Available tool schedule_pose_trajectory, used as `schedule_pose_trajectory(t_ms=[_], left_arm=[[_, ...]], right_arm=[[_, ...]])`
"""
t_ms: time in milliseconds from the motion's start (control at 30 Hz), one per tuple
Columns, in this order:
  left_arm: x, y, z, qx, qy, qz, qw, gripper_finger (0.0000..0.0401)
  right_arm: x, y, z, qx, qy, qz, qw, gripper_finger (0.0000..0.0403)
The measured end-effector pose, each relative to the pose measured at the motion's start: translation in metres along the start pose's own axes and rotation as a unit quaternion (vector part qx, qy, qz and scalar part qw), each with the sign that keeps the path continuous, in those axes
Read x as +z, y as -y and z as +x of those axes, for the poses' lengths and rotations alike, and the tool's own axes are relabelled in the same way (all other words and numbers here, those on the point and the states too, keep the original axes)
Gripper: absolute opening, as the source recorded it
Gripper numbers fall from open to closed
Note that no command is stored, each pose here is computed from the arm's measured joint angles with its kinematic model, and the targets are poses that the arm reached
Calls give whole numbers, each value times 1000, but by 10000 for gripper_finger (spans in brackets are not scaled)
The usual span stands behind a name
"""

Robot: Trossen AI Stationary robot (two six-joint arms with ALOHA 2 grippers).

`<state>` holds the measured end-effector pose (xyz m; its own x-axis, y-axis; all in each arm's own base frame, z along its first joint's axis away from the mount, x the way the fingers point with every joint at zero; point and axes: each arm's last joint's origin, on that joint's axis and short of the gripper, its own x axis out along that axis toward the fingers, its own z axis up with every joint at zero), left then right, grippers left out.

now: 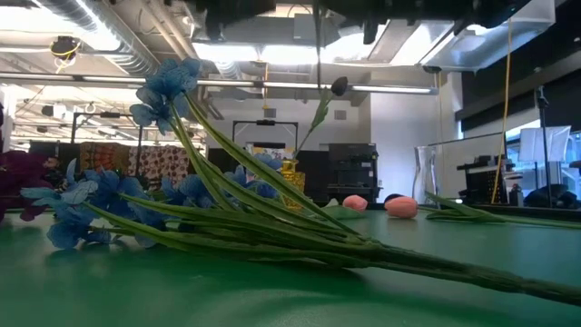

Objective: Sort flowers into vase by color
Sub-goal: Put the right purple flowers into the yellow vase

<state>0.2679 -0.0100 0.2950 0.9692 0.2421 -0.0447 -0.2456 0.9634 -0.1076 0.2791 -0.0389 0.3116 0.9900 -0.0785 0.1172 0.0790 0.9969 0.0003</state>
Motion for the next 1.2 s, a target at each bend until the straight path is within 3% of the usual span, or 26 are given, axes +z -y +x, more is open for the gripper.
schedule_pose_trajectory(t_ms=[167,367,567,733,867,1200], left_arm=[[9,-6,4,-14,50,-1,999,155],[2,-20,23,-8,68,-3,998,155],[-6,-32,49,17,65,-5,998,155],[-10,-29,69,-30,62,-2,998,155],[-12,-27,81,-31,59,-1,998,155],[-12,-28,83,-6,55,2,998,155]], right_arm=[[0,0,0,7,2,6,1000,10],[1,-1,0,9,3,6,1000,10],[1,-1,0,9,3,7,1000,10],[0,-1,0,13,1,7,1000,10],[0,-1,0,18,-1,18,1000,10],[-3,-1,0,22,-17,21,999,10]])
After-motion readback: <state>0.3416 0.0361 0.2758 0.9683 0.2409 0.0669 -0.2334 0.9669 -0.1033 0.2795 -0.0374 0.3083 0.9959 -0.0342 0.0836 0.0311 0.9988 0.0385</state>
